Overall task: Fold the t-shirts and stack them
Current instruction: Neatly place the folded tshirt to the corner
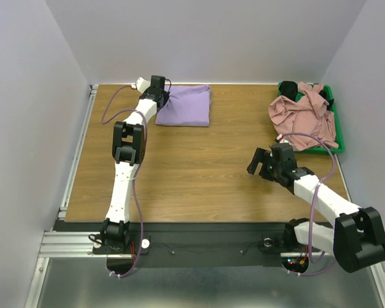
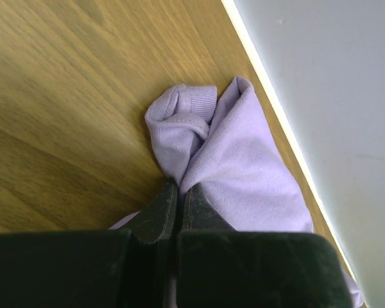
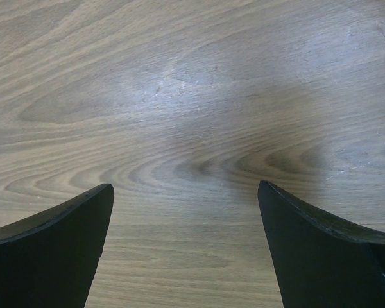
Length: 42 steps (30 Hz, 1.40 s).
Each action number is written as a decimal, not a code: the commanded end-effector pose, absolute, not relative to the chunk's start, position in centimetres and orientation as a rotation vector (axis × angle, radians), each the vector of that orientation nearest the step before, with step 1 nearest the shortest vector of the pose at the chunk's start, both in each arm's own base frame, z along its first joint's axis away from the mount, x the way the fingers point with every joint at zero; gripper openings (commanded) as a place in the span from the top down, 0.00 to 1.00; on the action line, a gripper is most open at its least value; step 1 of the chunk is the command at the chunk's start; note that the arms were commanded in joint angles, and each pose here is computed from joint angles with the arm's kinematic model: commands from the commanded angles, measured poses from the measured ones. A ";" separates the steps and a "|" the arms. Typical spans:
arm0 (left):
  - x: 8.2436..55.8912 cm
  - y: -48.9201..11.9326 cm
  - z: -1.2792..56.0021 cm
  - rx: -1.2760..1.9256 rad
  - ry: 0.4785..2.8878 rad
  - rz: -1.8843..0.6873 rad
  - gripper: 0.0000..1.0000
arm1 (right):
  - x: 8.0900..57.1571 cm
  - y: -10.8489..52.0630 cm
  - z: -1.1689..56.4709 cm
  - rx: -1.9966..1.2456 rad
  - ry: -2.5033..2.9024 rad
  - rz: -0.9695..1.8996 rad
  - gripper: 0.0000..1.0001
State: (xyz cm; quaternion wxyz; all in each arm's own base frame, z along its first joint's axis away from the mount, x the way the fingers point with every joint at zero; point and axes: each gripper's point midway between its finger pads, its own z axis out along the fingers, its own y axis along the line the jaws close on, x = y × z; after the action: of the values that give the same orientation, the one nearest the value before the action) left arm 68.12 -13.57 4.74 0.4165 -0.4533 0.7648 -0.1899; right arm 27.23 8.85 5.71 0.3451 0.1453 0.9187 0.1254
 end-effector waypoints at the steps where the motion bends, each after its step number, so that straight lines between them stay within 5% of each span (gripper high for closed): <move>1: 68.8 -12.1 7.7 -1.166 1.827 -0.447 1.00 | 28.9 9.1 7.3 0.360 2.324 0.324 0.00; 6: 69.7 -12.7 9.9 -1.083 1.803 -0.507 0.98 | 28.9 9.3 7.3 0.354 2.329 0.337 0.00; 8: 69.7 -12.7 11.1 -1.051 1.800 -0.508 0.72 | 28.8 9.5 7.5 0.348 2.327 0.353 0.00; 9: 69.7 -12.7 11.5 -1.035 1.794 -0.511 0.32 | 28.8 9.6 7.7 0.346 2.321 0.360 0.00; 11: 69.6 -12.8 13.5 -0.996 1.783 -0.517 0.11 | 28.8 9.6 7.9 0.348 2.315 0.366 0.00; 20: 66.7 -12.0 25.1 -0.818 1.724 -0.509 0.01 | 28.9 10.0 10.7 0.338 2.230 0.427 0.00; 27: 58.8 -11.1 31.3 -0.633 1.788 -0.449 0.01 | 27.9 9.9 13.2 0.375 2.159 0.479 0.00; 28: 57.0 -11.3 27.6 -0.625 1.873 -0.417 0.01 | 27.6 10.0 13.4 0.376 2.151 0.498 0.00; 29: 54.6 -11.4 30.9 -0.578 1.818 -0.439 0.01 | 27.1 10.0 13.9 0.382 2.129 0.516 0.00; 30: 52.1 -12.0 26.8 -0.560 1.909 -0.403 0.02 | 26.7 10.0 13.9 0.385 2.124 0.527 0.00; 34: 42.6 -13.1 26.2 -0.494 1.922 -0.425 0.01 | 25.3 9.5 14.6 0.392 2.072 0.546 0.00; 42: 29.4 -12.7 15.7 -0.508 2.050 -0.528 0.01 | 23.5 8.0 14.3 0.502 1.958 0.561 0.00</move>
State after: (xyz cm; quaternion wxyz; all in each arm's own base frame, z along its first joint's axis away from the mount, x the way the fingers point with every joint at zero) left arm 32.07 -14.05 18.69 0.4760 -0.1877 0.8324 -0.2130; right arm 23.91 8.62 14.72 0.4904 0.1780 0.8209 0.2322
